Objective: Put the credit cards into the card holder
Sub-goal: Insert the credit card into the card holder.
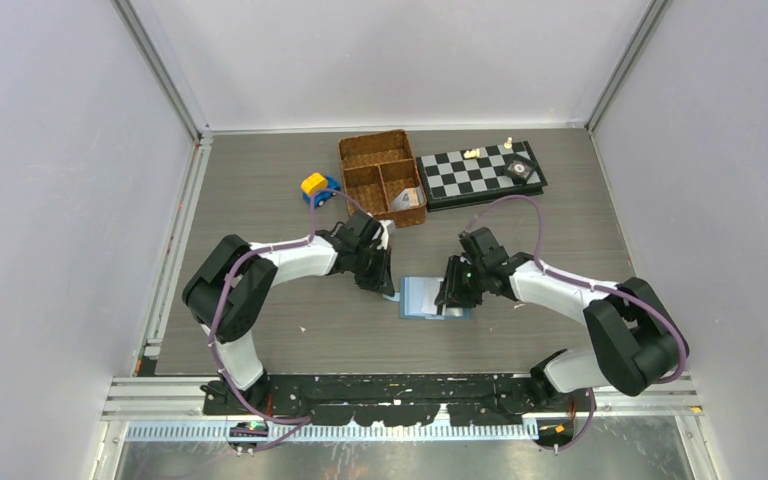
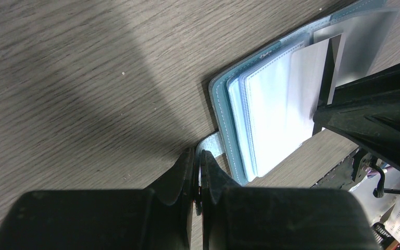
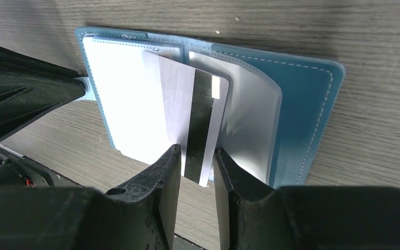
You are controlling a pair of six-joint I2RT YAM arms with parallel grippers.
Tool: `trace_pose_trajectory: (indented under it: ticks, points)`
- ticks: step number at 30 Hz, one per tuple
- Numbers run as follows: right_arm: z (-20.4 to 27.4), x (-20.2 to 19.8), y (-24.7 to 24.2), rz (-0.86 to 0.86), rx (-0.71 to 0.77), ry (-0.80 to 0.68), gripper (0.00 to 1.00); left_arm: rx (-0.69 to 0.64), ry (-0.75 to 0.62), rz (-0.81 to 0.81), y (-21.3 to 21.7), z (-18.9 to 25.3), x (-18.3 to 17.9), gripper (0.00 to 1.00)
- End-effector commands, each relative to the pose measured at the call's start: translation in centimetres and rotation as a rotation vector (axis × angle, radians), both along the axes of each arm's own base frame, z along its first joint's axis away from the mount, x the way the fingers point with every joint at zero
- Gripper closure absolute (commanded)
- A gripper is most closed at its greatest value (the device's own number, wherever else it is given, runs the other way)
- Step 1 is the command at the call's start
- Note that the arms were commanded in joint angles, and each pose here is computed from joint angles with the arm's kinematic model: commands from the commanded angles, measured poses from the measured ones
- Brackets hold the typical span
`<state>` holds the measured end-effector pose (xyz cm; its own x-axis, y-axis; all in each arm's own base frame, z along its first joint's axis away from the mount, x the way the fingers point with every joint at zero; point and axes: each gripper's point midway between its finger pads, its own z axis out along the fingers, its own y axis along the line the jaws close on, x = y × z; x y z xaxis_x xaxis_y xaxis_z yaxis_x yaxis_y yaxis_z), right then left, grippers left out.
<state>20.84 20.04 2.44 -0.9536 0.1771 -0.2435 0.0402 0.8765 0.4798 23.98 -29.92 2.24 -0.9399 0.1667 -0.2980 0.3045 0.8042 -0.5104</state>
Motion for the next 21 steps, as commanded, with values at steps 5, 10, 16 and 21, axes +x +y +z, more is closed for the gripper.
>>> trace_pose_trajectory:
  ticks: [5,10,16,21]
  points:
    - [0.8,1.7,1.3,0.016,-0.002,-0.048,0.65,0.019,-0.013,-0.017,-0.2,-0.8,0.1,1.0]
    - [1.7,2.2,2.4,0.036,0.009,-0.073,0.64,0.012,-0.013,-0.017,-0.5,-0.8,0.0,1.0]
    - [1.9,2.5,3.7,0.065,0.004,-0.086,0.64,0.005,-0.012,-0.019,-0.7,-0.7,-0.1,1.0]
    - [1.7,2.4,4.7,0.092,-0.01,-0.086,0.64,0.0,-0.014,-0.014,-0.8,-0.6,0.0,1.0]
